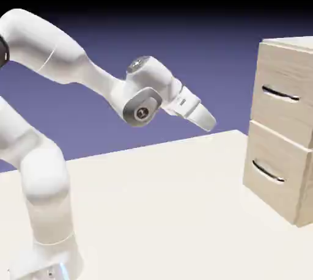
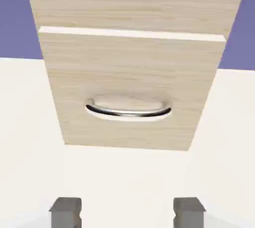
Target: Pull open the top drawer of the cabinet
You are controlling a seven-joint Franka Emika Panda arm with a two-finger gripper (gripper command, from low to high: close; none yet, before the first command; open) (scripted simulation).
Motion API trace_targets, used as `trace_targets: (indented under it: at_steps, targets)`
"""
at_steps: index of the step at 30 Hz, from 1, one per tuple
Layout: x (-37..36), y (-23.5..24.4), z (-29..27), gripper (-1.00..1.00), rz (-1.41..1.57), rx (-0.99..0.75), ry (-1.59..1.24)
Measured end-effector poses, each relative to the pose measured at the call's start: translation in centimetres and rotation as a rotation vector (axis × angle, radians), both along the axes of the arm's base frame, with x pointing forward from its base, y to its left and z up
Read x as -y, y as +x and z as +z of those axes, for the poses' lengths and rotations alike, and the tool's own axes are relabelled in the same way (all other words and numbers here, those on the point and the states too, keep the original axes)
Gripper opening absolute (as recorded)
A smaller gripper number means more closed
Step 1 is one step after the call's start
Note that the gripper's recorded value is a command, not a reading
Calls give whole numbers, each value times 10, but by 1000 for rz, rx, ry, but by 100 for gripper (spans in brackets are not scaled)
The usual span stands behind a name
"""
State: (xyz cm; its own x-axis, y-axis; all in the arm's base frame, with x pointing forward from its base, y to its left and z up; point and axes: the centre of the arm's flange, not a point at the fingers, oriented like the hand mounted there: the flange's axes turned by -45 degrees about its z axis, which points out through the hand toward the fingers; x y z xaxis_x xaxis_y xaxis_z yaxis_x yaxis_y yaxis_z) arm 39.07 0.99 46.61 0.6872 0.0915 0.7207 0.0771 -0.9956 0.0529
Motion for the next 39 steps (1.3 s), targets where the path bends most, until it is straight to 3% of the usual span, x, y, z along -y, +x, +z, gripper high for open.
trace_targets:
  at_steps: [20,39]
  targets:
    - [-37,7,98,0,400,212,-391]
    - [-8,54,108,0,513,406,-797]
